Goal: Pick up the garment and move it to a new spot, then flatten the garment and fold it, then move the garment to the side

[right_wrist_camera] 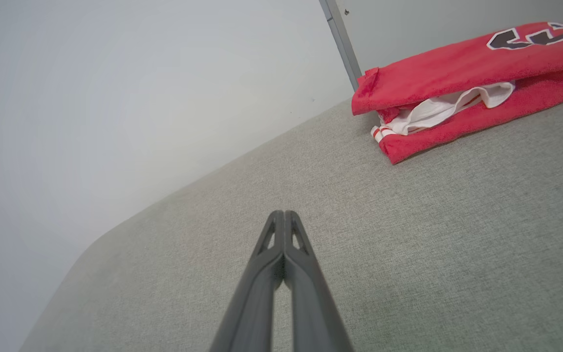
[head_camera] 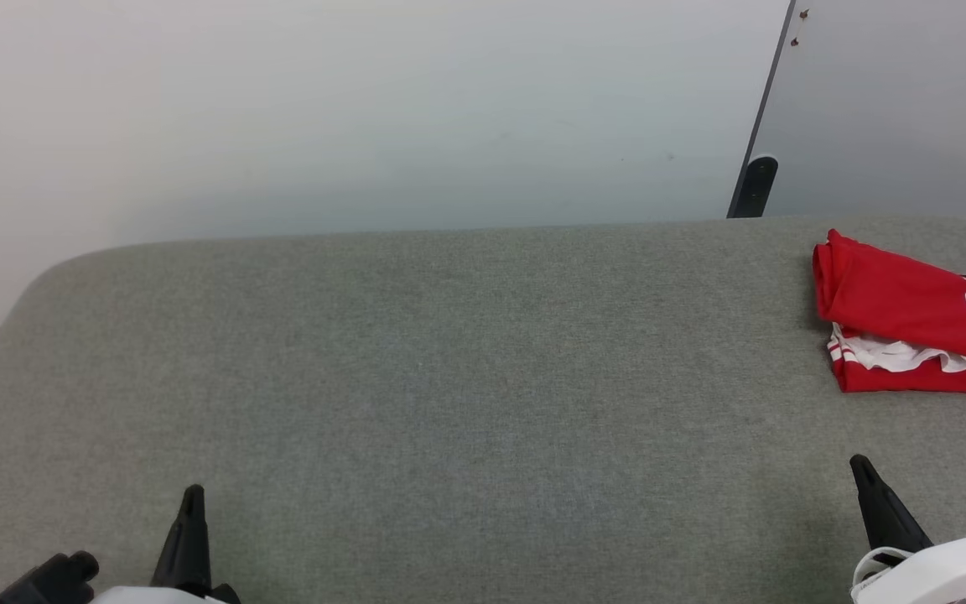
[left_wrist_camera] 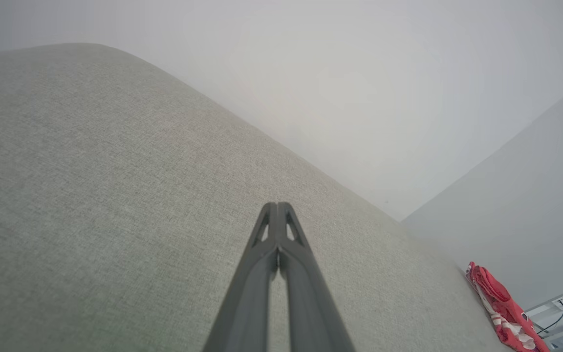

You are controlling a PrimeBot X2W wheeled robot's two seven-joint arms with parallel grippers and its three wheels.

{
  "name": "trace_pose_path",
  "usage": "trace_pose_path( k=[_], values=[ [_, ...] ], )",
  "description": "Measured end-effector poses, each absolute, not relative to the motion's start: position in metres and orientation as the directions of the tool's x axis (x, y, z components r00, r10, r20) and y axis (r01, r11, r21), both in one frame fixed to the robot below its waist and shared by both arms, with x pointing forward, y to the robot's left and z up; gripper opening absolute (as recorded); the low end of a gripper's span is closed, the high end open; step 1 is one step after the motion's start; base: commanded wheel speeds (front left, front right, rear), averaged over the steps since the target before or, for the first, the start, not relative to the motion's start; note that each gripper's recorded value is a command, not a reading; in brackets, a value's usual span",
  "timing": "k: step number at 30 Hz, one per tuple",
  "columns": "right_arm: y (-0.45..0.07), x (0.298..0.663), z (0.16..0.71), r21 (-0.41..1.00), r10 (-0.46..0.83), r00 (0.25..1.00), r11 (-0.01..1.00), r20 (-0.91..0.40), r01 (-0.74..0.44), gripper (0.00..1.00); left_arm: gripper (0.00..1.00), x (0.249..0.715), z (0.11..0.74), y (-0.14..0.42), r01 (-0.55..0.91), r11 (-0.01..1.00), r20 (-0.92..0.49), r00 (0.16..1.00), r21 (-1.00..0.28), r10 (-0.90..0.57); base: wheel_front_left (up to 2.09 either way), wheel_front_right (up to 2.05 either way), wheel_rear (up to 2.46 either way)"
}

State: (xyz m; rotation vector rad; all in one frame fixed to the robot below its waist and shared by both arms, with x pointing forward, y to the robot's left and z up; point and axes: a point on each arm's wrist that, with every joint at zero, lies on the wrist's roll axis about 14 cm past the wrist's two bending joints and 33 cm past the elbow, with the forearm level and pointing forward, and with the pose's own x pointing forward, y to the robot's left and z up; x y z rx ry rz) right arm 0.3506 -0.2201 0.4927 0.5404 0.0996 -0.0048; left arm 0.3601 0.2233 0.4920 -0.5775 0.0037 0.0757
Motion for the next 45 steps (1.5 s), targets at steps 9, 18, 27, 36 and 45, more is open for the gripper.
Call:
trace_pose_path(
  k=[9, 18, 27, 36, 45],
  values=[
    [-0.219, 0.355, 0.494, 0.625, 0.017, 0.996, 0.779, -0.086, 0.041, 0.00, 0.00, 0.364, 0.491, 0.221, -0.078, 0.756, -0.040, 0.997, -0.650, 0.068, 0.00, 0.00, 0.00],
    [-0.217, 0.360, 0.497, 0.719, 0.015, 0.997, 0.694, -0.071, 0.041, 0.00, 0.00, 0.367, 0.491, 0.219, -0.083, 0.671, -0.051, 0.996, -0.737, 0.068, 0.00, 0.00, 0.00],
    [-0.215, 0.363, 0.497, 0.792, 0.012, 0.998, 0.609, -0.066, 0.044, 0.00, 0.00, 0.370, 0.491, 0.216, -0.081, 0.584, -0.058, 0.997, -0.808, 0.058, 0.00, 0.00, 0.00],
    [-0.213, 0.367, 0.500, 0.852, 0.011, 0.999, 0.523, -0.053, 0.039, 0.00, 0.00, 0.373, 0.492, 0.213, -0.078, 0.501, -0.062, 0.997, -0.862, 0.048, 0.00, 0.00, 0.00],
    [-0.211, 0.370, 0.500, 0.896, 0.010, 0.999, 0.442, -0.050, 0.041, 0.00, 0.00, 0.375, 0.493, 0.210, -0.071, 0.419, -0.060, 0.997, -0.905, 0.039, 0.00, 0.00, 0.00]
  ],
)
